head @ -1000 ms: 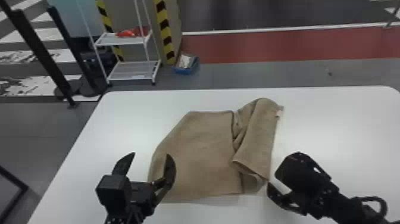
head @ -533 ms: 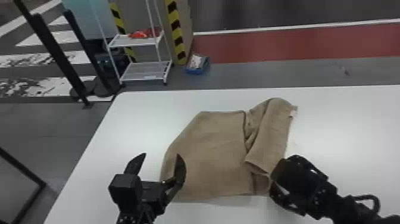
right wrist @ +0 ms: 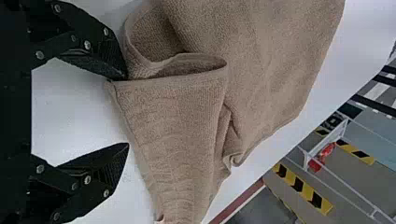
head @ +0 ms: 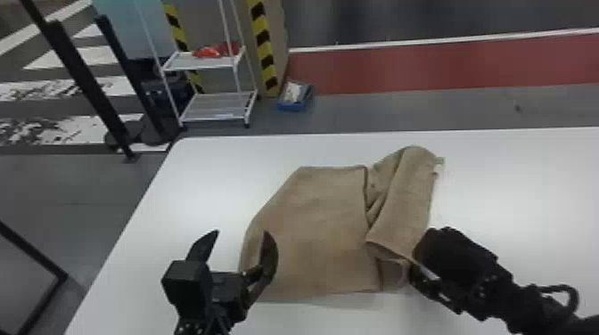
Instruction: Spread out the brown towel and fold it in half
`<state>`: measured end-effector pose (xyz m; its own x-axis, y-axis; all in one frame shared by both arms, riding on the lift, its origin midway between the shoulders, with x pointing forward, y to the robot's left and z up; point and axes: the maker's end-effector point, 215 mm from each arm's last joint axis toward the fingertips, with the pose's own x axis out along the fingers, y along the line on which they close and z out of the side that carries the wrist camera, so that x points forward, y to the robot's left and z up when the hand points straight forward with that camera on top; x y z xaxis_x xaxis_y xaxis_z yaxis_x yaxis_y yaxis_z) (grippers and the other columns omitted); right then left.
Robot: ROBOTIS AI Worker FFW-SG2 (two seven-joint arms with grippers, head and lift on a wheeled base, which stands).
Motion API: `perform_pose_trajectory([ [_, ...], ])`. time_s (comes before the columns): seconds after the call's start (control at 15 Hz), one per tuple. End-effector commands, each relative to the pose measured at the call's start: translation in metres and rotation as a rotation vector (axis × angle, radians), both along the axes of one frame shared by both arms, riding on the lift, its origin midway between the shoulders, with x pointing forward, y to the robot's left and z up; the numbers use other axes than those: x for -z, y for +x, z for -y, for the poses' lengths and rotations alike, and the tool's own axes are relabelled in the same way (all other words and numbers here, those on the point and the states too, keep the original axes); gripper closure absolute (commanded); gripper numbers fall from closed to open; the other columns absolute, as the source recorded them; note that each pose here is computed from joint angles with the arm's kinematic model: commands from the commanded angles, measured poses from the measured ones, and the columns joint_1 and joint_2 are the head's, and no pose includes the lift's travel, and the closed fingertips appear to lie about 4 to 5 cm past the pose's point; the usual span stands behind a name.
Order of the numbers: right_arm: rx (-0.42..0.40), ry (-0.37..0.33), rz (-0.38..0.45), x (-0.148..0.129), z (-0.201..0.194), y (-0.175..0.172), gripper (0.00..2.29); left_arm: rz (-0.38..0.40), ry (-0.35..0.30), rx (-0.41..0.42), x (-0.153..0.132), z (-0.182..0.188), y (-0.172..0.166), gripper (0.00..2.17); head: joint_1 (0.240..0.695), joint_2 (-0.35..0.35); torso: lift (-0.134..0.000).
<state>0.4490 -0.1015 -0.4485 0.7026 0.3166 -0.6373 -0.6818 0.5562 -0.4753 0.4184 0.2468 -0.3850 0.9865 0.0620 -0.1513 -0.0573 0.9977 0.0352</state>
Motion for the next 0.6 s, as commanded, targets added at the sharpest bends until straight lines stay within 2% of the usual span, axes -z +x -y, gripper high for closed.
perform_pose_trajectory([
  [0.0, 0.001, -0.004, -0.003, 0.001, -0.003, 0.003, 0.47, -0.001, -0.005, -0.002, 0.000, 0.000, -0.001, 0.10, 0.695, 0.187, -0.128],
  [0.07, -0.003, 0.000, -0.007, 0.002, -0.005, 0.002, 0.50, -0.001, -0.007, -0.004, 0.000, 0.000, -0.002, 0.10, 0.695, 0.187, -0.128],
  [0.13, 0.004, 0.000, -0.012, 0.002, -0.002, 0.002, 0.64, 0.001, -0.012, -0.004, -0.001, 0.000, -0.001, 0.10, 0.695, 0.188, -0.128],
  [0.2, 0.011, -0.001, -0.013, 0.002, 0.002, 0.003, 0.65, -0.001, -0.015, -0.006, 0.000, -0.001, -0.002, 0.10, 0.695, 0.190, -0.128],
  [0.33, 0.018, 0.001, -0.027, 0.005, 0.008, -0.001, 0.89, 0.001, -0.019, -0.006, -0.001, -0.001, -0.001, 0.10, 0.695, 0.189, -0.128],
  [0.53, 0.033, 0.008, -0.017, -0.004, 0.016, -0.004, 0.89, 0.007, -0.023, -0.003, -0.003, 0.002, 0.001, 0.10, 0.695, 0.180, -0.128],
])
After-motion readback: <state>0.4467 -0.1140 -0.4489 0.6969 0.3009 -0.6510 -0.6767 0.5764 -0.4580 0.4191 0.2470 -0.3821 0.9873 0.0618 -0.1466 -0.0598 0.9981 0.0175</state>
